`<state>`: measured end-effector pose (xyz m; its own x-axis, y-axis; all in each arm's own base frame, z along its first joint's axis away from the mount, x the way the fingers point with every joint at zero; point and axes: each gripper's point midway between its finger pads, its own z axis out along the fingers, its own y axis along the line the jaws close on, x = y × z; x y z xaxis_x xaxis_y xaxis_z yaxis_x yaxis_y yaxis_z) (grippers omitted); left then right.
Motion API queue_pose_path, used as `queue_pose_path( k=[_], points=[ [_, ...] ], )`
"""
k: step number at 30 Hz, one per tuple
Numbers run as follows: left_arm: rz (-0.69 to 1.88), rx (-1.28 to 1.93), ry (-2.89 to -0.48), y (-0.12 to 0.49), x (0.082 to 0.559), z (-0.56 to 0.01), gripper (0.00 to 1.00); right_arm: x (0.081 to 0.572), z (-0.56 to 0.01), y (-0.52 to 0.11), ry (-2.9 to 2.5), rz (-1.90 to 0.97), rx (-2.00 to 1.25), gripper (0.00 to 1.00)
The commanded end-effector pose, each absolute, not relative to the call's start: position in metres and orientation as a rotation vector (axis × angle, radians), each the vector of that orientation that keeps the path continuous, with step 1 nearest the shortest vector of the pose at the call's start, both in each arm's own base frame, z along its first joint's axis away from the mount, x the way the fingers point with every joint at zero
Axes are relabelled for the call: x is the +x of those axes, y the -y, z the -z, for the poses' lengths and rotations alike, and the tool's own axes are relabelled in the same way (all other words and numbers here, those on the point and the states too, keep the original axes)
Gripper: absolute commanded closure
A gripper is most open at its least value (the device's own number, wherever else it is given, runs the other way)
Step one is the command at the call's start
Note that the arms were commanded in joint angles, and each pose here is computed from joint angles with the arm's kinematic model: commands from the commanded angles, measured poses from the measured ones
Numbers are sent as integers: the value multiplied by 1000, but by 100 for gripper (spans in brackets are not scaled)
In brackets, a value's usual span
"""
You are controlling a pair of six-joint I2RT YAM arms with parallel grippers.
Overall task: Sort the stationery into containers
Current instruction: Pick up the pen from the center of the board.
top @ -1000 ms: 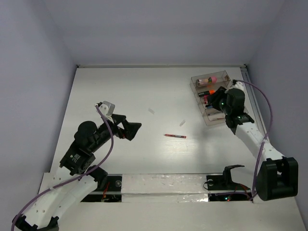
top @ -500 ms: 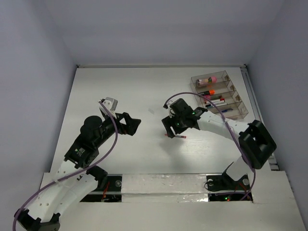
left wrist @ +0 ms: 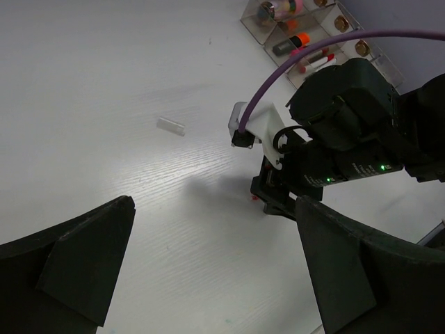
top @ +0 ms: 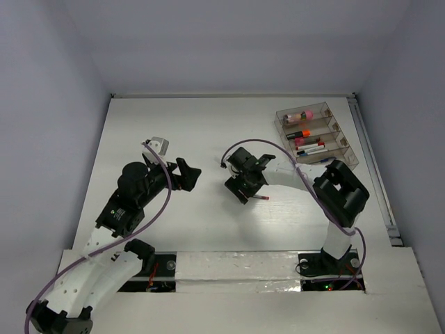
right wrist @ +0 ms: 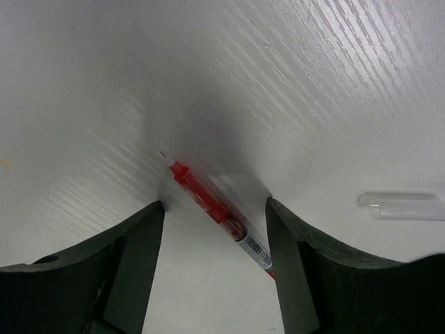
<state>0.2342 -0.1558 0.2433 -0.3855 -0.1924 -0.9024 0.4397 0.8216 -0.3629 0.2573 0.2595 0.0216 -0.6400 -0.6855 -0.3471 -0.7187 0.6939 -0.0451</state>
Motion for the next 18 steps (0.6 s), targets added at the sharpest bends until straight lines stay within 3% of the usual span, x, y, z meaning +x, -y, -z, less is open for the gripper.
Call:
queue_pose_path(
  k=[1,5,6,8,12,18],
  points=[
    [722,209,-1743,159,237,-278,1,267,-16,-263,-2528,-77,-1162,36],
    [721,204,-1745,157,239,-277,1,260,-5,-267,-2569,-127,-1171,69],
    [723,205,-1745,158,239,-277,1,257,-4,-268,-2577,-146,-1174,84],
    [723,205,-1745,158,239,-277,1,256,-3,-270,-2580,-159,-1162,100],
    [725,208,-1744,158,239,-277,1,264,-12,-281,-2542,-204,-1109,100],
    [765,240,-1743,165,236,-276,1,313,-112,-332,-2275,-406,-751,100]
  ],
)
